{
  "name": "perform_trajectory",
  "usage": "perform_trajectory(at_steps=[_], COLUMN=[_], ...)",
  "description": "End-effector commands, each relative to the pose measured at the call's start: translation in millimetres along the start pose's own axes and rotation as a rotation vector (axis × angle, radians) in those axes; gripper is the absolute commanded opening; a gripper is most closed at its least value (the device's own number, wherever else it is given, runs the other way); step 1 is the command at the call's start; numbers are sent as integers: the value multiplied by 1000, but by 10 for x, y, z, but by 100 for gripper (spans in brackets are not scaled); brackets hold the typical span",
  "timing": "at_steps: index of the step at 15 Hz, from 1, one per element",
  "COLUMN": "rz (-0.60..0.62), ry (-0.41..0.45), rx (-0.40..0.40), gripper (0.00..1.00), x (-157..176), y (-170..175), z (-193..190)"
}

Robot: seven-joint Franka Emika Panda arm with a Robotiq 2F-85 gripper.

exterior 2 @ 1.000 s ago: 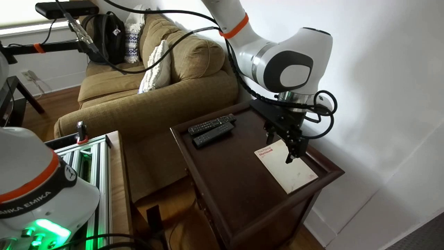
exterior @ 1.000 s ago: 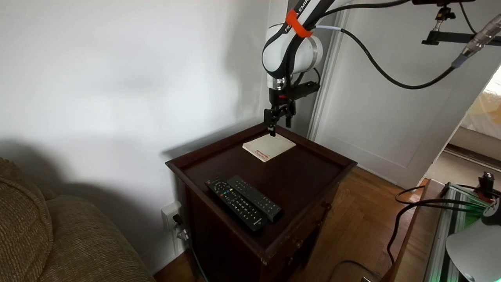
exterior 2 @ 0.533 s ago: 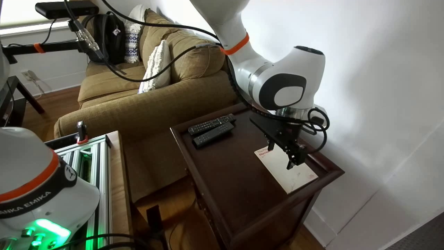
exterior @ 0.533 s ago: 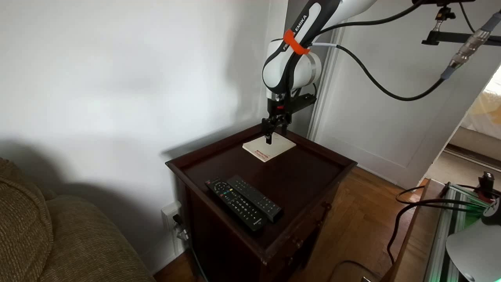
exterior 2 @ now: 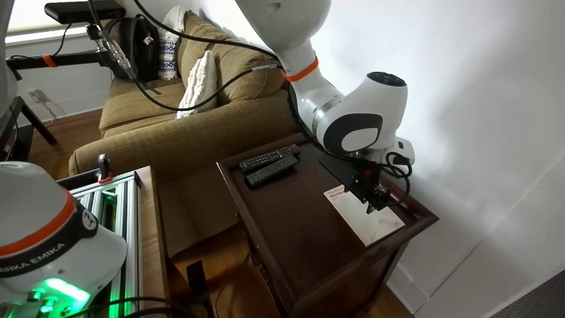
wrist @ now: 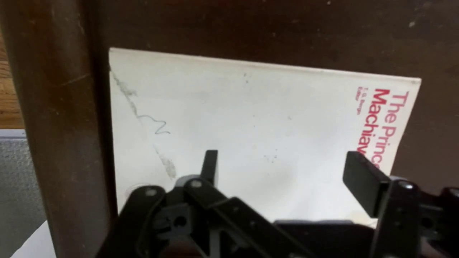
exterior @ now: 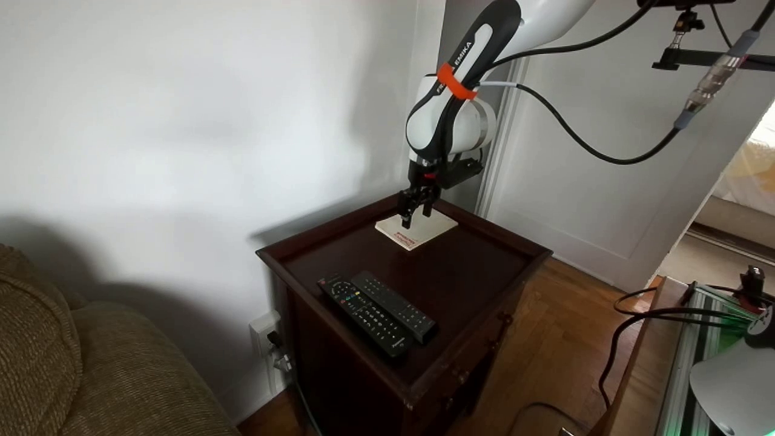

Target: Turn the white book to the right

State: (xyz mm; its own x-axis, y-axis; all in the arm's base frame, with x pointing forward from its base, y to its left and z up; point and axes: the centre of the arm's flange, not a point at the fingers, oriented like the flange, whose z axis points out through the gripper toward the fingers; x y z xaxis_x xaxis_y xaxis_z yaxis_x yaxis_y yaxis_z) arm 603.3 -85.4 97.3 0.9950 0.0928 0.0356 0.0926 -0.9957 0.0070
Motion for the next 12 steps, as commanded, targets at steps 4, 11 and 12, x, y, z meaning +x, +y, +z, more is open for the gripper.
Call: perform_trajectory(at_steps=[4,11,12], rz=[-29,-33,-32], ry=[28,2,-3], rx=[15,6,5], gripper=[35,0,0], x=[10,16,8], y=[77,96,93], z=[133,201,206])
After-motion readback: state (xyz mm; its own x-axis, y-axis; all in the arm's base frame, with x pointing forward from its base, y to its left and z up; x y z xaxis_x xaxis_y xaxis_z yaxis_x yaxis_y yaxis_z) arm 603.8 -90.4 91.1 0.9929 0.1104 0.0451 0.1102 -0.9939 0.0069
